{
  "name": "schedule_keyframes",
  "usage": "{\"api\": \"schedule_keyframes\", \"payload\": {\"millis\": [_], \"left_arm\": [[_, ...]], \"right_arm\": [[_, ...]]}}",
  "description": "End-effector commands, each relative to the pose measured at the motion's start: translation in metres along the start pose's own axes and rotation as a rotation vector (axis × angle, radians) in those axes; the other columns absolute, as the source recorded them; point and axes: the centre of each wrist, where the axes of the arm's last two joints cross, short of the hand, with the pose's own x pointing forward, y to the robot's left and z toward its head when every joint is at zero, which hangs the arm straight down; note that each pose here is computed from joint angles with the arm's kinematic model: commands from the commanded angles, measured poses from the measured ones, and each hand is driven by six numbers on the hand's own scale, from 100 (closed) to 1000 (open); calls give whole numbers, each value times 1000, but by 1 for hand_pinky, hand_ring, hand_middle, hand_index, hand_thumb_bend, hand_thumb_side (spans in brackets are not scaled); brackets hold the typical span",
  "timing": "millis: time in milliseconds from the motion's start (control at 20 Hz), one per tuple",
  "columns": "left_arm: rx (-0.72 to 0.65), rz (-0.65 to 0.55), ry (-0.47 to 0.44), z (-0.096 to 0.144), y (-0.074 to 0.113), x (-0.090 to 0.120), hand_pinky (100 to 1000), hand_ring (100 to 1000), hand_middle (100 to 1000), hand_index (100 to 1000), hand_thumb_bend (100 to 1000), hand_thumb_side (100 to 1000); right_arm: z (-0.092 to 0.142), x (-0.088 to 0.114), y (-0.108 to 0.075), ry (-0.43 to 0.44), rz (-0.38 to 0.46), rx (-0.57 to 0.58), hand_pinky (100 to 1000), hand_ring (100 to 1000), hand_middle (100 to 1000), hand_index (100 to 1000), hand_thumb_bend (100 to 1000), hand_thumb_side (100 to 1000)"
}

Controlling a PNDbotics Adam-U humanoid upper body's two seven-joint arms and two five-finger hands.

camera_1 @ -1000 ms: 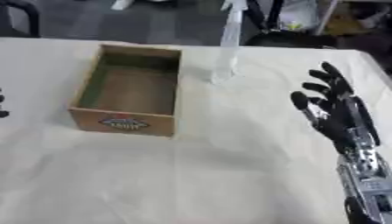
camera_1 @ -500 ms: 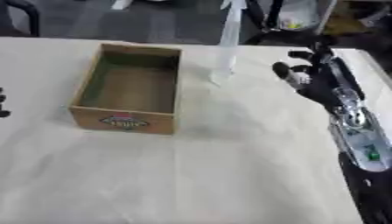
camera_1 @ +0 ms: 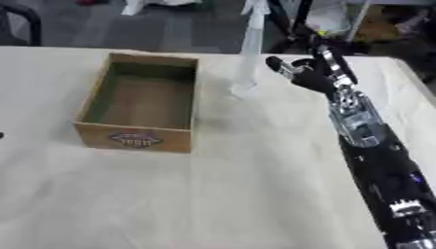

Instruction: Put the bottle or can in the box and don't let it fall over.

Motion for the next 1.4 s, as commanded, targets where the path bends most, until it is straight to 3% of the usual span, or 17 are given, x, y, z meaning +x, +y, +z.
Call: {"api": "schedule_keyframes", "payload": {"millis": [50,700,1100,1400], "left_arm": [[-12,-4,-26,-4,1,6,707,827,774,816,668,736],[-38,-2,-59,-12,-2,13,707,827,774,817,665,736],[-72,-2,-102,-21,-6,23,707,827,775,817,664,736],[-67,-6,-100,-21,-5,23,707,827,775,817,662,735]], "right_arm": [[-13,4,-6,-5,46,-35,731,926,955,1000,679,461],[-40,20,-10,-26,81,-122,737,923,953,1000,681,474],[-45,28,-38,-36,132,-198,741,921,949,1000,683,473],[-41,23,-50,-15,137,-239,739,914,940,1000,681,472]]}}
